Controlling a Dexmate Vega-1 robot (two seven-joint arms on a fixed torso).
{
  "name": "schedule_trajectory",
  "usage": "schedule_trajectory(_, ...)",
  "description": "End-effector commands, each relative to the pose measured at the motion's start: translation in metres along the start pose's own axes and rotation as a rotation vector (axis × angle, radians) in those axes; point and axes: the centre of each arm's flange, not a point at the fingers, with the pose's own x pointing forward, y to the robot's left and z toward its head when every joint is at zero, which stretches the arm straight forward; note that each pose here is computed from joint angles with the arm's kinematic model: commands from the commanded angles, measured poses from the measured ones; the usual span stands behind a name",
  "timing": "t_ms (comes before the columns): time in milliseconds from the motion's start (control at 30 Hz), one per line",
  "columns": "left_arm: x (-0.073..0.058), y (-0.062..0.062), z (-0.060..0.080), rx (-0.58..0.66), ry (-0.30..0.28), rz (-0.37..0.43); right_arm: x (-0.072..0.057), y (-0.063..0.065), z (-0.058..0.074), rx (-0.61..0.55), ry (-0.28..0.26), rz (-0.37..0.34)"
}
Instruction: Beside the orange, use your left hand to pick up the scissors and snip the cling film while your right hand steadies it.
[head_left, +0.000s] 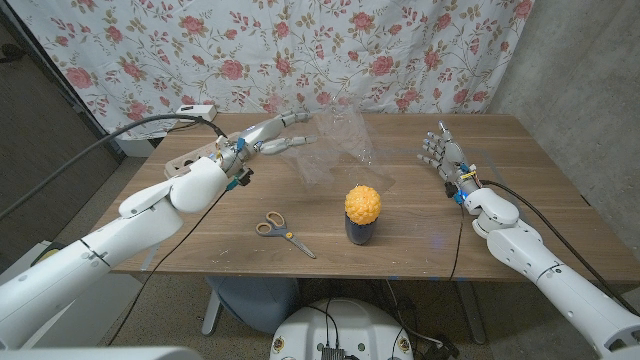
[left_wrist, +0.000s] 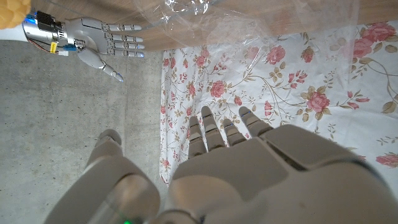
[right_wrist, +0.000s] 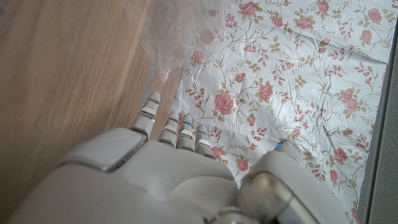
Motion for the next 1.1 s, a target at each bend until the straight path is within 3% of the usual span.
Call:
schedule_trajectory(33, 0.002, -0.001, 0.012, 0.086, -0.023, -0.039, 0.002, 0.002, -0.003, 0.001, 0.005, 0.002)
schedule_trajectory(433, 0.008, -0.005, 0.020, 0.136, -0.052, -0.080, 0.006, 0.003, -0.006, 0.002, 0.012, 0.006)
schedule_trajectory(1100, 0.005, -0.001, 0.031, 0.288, -0.062, -0.090, 0.007, -0.002, -0.003, 0.012, -0.018, -0.002)
